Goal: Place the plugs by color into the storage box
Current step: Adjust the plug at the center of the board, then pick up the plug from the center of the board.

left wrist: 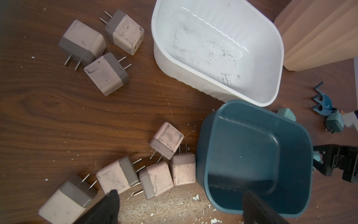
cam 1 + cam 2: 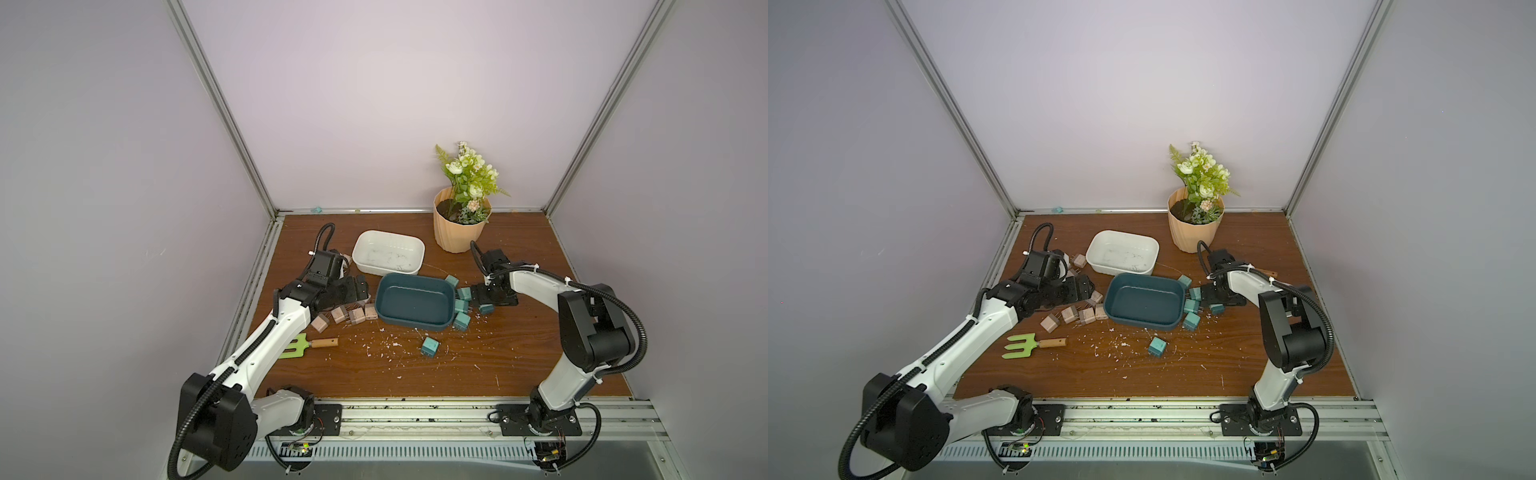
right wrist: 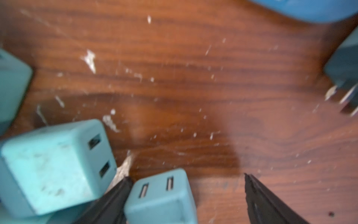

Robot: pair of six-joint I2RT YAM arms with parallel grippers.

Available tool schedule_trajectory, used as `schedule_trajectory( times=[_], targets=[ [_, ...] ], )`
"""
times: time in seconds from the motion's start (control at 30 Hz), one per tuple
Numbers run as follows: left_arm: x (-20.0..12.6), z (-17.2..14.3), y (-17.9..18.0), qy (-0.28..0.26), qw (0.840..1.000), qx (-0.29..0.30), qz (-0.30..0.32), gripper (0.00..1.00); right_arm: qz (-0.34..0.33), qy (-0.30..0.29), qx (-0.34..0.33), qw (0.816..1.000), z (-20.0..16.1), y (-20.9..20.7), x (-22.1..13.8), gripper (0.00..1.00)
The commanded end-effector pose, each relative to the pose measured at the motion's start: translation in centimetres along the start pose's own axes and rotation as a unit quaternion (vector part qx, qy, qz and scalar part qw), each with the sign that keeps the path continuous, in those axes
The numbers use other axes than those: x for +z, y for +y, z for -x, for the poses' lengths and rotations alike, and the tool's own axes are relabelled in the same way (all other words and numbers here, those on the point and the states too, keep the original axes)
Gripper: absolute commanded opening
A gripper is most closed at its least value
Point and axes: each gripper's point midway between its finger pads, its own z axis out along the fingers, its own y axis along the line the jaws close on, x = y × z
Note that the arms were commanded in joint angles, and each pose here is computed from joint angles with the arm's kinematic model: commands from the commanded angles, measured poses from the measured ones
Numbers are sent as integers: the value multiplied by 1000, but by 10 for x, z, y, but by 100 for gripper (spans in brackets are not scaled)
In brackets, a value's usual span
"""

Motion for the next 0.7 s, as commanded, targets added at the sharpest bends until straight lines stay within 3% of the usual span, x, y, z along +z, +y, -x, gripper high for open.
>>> schedule_trajectory(
  times=[0.0, 0.33, 0.57, 0.67],
  targets=[
    [0, 0, -3, 6, 1000, -11, 2, 100, 1, -17, -11, 1000, 16, -3, -7, 87],
    [5, 0, -2, 10, 1000, -12, 6, 100, 66, -5, 16, 998, -10, 16, -1, 80],
    [8, 4, -5, 13, 1000, -12, 5, 100, 69, -10, 18, 997, -8, 17, -4, 56],
    [8, 5, -7, 14, 1000, -11, 3, 100, 71, -15, 15, 997, -3, 18, -13, 50]
  ],
)
